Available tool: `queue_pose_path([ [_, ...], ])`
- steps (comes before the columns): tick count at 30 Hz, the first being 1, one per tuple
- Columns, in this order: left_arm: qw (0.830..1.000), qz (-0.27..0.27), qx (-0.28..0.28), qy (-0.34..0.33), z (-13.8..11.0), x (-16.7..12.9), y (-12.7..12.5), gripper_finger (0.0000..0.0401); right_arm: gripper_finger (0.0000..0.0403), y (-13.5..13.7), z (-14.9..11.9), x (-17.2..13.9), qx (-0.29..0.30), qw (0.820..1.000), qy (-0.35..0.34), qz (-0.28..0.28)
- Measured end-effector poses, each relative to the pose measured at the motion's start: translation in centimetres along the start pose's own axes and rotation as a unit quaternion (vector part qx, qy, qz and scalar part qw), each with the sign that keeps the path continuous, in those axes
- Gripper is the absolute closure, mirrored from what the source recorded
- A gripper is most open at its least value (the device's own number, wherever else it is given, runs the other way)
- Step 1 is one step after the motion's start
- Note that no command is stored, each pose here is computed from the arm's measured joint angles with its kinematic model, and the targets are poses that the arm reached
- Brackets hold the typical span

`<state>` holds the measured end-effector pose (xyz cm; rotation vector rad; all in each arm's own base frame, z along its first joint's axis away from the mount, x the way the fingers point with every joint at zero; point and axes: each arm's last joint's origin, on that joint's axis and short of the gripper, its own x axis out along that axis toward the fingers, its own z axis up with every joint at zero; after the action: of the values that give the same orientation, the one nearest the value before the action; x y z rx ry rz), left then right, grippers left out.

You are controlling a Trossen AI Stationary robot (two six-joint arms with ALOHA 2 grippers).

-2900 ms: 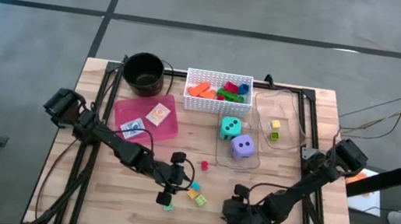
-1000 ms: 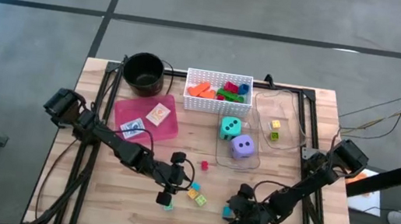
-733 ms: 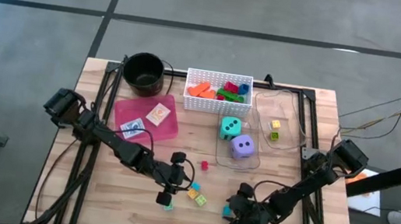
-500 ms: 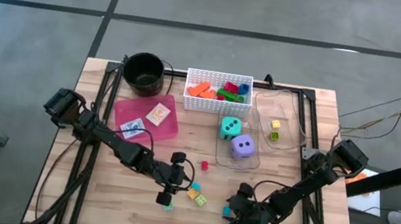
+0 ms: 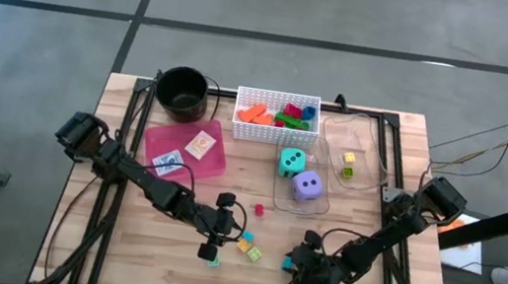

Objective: Pick & Place Toys
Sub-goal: Put the right small dark blue game piece into the right transparent bin

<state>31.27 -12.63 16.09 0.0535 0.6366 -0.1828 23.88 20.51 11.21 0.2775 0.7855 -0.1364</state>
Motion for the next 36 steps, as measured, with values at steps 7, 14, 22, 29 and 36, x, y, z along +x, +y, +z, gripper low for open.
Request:
queue_pose_path([
  [7, 1.000, 0.000, 0.000, 0.000, 0.0, 0.0, 0.0, 0.0252, 0.0233, 0.0, 0.0, 0.0, 0.000, 1.000, -0.001, -0.001],
  [14, 1.000, 0.000, 0.000, 0.000, 0.0, 0.0, 0.0, 0.0252, 0.0244, -0.1, 0.0, 0.0, 0.004, 1.000, -0.008, -0.007],
  [22, 1.000, 0.000, 0.000, 0.000, 0.0, 0.0, 0.0, 0.0252, 0.0245, -0.2, 0.3, -0.3, 0.008, 0.999, -0.029, -0.017],
  [29, 1.000, 0.000, 0.000, 0.000, 0.0, 0.0, 0.0, 0.0252, 0.0246, -0.5, 2.9, -3.6, -0.006, 0.994, -0.100, -0.040],
  [36, 1.000, 0.000, 0.000, 0.001, 0.0, 0.0, 0.0, 0.0252, 0.0246, -3.4, 5.9, -10.2, -0.020, 0.980, -0.163, -0.108],
])
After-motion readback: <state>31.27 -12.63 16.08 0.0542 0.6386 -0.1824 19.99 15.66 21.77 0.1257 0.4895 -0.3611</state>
